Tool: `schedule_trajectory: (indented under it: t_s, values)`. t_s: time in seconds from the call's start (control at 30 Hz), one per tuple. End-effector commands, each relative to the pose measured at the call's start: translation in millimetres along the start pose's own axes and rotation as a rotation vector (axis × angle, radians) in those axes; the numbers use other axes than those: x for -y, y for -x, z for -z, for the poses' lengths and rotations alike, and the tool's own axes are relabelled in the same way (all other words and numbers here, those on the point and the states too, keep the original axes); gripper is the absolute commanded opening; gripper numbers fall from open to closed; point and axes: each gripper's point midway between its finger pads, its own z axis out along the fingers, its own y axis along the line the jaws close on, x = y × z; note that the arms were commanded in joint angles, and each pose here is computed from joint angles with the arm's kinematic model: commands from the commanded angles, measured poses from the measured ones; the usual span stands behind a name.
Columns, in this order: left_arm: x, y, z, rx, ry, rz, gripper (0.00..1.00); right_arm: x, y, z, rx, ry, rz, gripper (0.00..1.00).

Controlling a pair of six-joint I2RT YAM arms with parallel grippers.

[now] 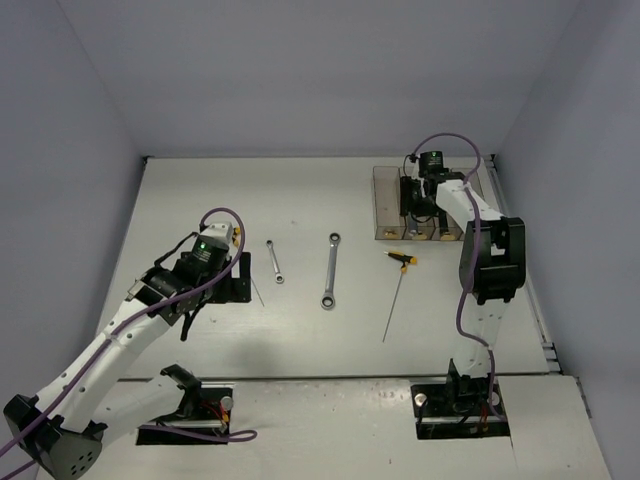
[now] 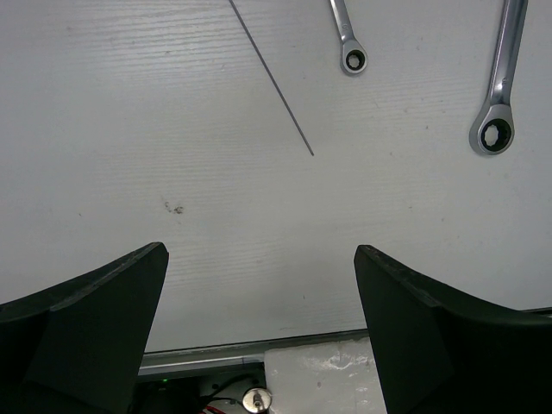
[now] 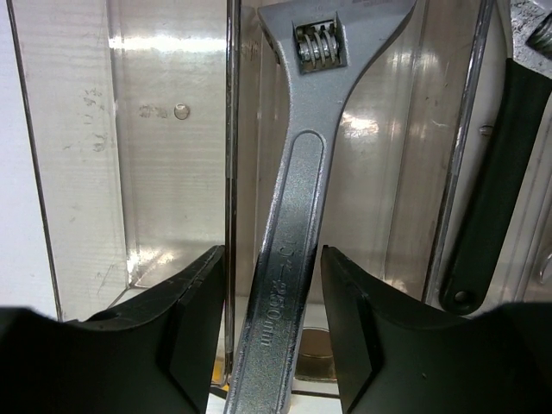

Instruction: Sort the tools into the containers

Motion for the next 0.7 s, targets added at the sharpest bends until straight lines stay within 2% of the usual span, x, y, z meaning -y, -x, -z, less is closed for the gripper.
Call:
schedule_trajectory:
  t_s: [0.0, 0.2, 0.5, 0.67]
  values:
    - [-0.4, 5.1, 1.1, 0.02, 0.001, 0.031, 0.87, 12.4, 59.7, 45.7, 0.182, -0.055, -0.014, 0.49]
    - [1.8, 7.2, -0.8, 0.012, 0.002, 0.029, 0.87, 30.0, 77.5, 64.8, 0.242, -0.099, -0.082, 0.5]
    - [1.2, 7.8, -2.4, 0.008, 0.01, 0.028, 0.87, 24.6, 99.9, 77.4, 0.305, -0.059, -0.112, 0.47]
    - [1.3, 6.5, -3.7, 0.003, 0.012, 0.028, 0.87, 24.3, 101.4, 61.2, 0.287, -0.052, -0.123, 0.47]
